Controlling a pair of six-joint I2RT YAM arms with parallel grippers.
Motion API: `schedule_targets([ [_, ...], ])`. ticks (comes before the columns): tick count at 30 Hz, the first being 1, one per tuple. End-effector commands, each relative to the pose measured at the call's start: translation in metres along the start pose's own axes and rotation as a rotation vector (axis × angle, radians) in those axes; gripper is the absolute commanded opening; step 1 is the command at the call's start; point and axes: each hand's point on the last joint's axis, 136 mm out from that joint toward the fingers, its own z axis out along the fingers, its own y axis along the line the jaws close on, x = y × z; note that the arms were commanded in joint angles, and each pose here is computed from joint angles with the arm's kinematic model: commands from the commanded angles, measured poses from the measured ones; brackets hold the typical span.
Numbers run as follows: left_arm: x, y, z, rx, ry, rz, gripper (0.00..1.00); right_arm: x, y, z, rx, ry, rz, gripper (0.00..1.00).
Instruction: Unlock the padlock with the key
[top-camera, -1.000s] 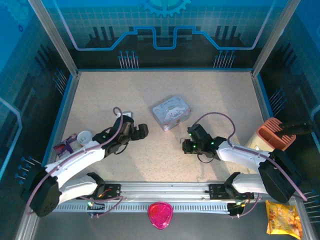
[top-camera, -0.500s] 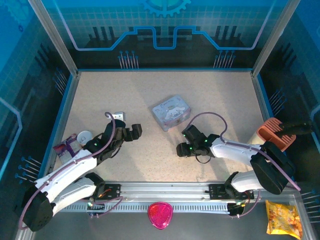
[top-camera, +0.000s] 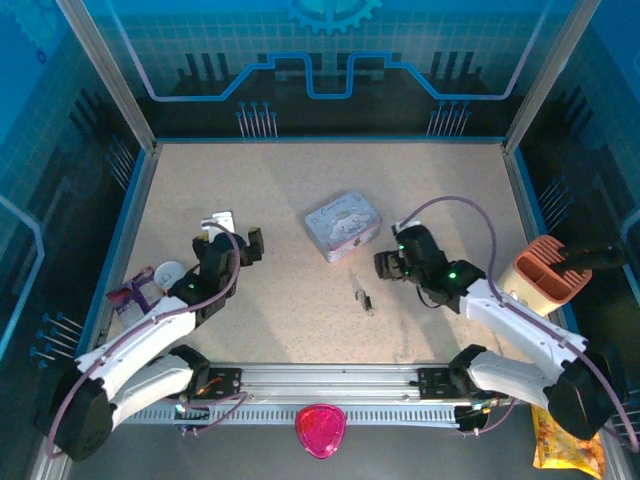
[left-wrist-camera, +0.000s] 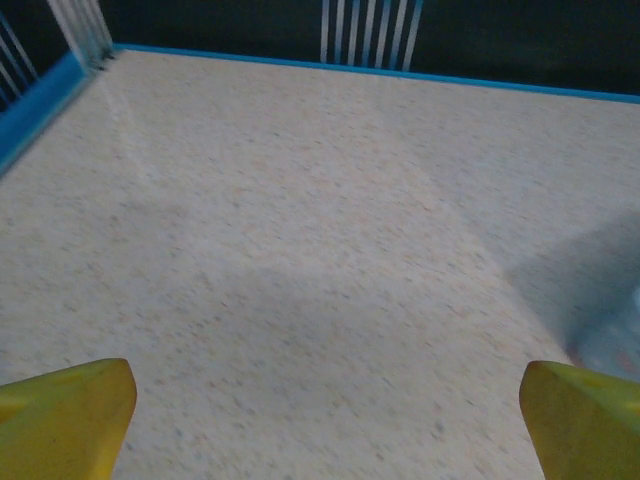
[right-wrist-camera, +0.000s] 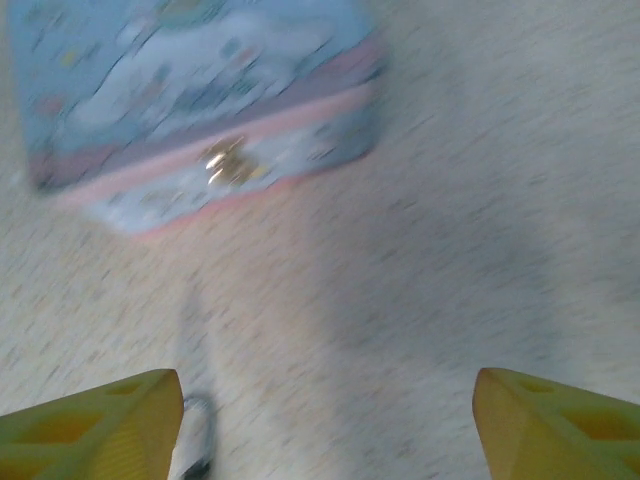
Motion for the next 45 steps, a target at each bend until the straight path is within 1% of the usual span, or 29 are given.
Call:
schedule_targets([
  [1, -0.016, 0.019, 0.014, -0.089, -0.091, 0.039, 0.99, -0.023, -0.041, 0.003, 0.15, -0.142, -0.053, 0.79],
  [3, -0.02, 0.025, 0.02, -0.102, -0.146, 0.058, 0.99, -0.028, -0.058, 0.009, 0.219, -0.191, -0.065, 0.84],
  [5, -0.019, 0.036, 0.028, -0.133, -0.161, 0.046, 0.99, -0.029, -0.07, 0.021, 0.264, -0.202, -0.078, 0.9],
  [7, -0.012, 0.047, 0.04, -0.139, -0.149, 0.033, 0.99, -0.029, -0.082, 0.031, 0.297, -0.168, -0.061, 0.91],
  [8, -0.008, 0.049, 0.046, -0.135, -0.148, 0.034, 0.99, -0.031, -0.085, 0.034, 0.314, -0.171, -0.07, 0.91],
  [9, -0.004, 0.05, 0.05, -0.126, -0.152, 0.044, 0.99, -0.038, -0.085, 0.036, 0.32, -0.202, -0.086, 0.92],
  [13, 0.009, 0.041, 0.067, -0.067, -0.185, 0.113, 0.99, -0.051, -0.086, 0.048, 0.306, -0.311, -0.154, 0.93],
  [14, 0.009, 0.038, 0.071, -0.054, -0.194, 0.136, 0.99, -0.048, -0.089, 0.054, 0.303, -0.307, -0.16, 0.93],
  [15, 0.011, 0.03, 0.074, -0.016, -0.177, 0.161, 0.99, -0.043, -0.093, 0.061, 0.307, -0.302, -0.165, 0.93],
  [17, 0.011, 0.026, 0.079, 0.008, -0.162, 0.173, 0.99, -0.034, -0.098, 0.072, 0.303, -0.324, -0.178, 0.93],
  [18, 0.011, 0.025, 0.081, 0.018, -0.168, 0.177, 0.99, -0.038, -0.1, 0.072, 0.314, -0.355, -0.19, 0.93],
  [19, 0.01, 0.023, 0.082, 0.038, -0.181, 0.174, 0.99, -0.038, -0.094, 0.073, 0.285, -0.369, -0.217, 0.93],
  [21, 0.019, 0.021, 0.09, 0.114, -0.183, 0.13, 0.99, -0.045, -0.088, 0.068, 0.235, -0.471, -0.234, 0.95],
  [22, 0.018, 0.024, 0.092, 0.11, -0.216, 0.116, 0.99, -0.045, -0.089, 0.067, 0.226, -0.491, -0.229, 0.97],
  [23, 0.025, 0.03, 0.093, 0.109, -0.198, 0.089, 0.99, -0.048, -0.091, 0.067, 0.209, -0.511, -0.216, 0.97],
  [24, 0.028, 0.032, 0.095, 0.112, -0.194, 0.07, 0.99, -0.047, -0.093, 0.07, 0.179, -0.512, -0.195, 0.97],
  [25, 0.026, 0.031, 0.096, 0.121, -0.215, 0.076, 0.99, -0.045, -0.096, 0.073, 0.149, -0.516, -0.167, 0.97],
  [27, 0.031, 0.03, 0.099, 0.125, -0.174, 0.078, 0.99, -0.04, -0.105, 0.084, 0.144, -0.519, -0.132, 0.97],
  [29, 0.027, 0.036, 0.107, 0.081, -0.157, 0.072, 0.99, -0.039, -0.111, 0.091, 0.156, -0.526, -0.112, 0.98],
  [30, 0.029, 0.038, 0.11, 0.068, -0.129, 0.062, 0.99, -0.037, -0.111, 0.094, 0.143, -0.489, -0.104, 0.98],
  [31, 0.028, 0.041, 0.111, 0.062, -0.125, 0.045, 0.99, -0.037, -0.112, 0.097, 0.141, -0.466, -0.097, 0.98],
  [38, 0.027, 0.045, 0.112, 0.045, -0.129, 0.034, 0.99, -0.039, -0.131, 0.101, 0.193, -0.437, -0.03, 1.0],
  [40, 0.027, 0.045, 0.112, 0.045, -0.128, 0.034, 0.99, -0.037, -0.139, 0.096, 0.283, -0.452, -0.009, 1.0],
  [41, 0.027, 0.045, 0.112, 0.045, -0.127, 0.034, 0.99, -0.038, -0.139, 0.094, 0.305, -0.462, -0.013, 1.0],
  [45, 0.027, 0.045, 0.112, 0.047, -0.128, 0.034, 0.99, -0.039, -0.138, 0.096, 0.289, -0.456, -0.012, 1.0],
])
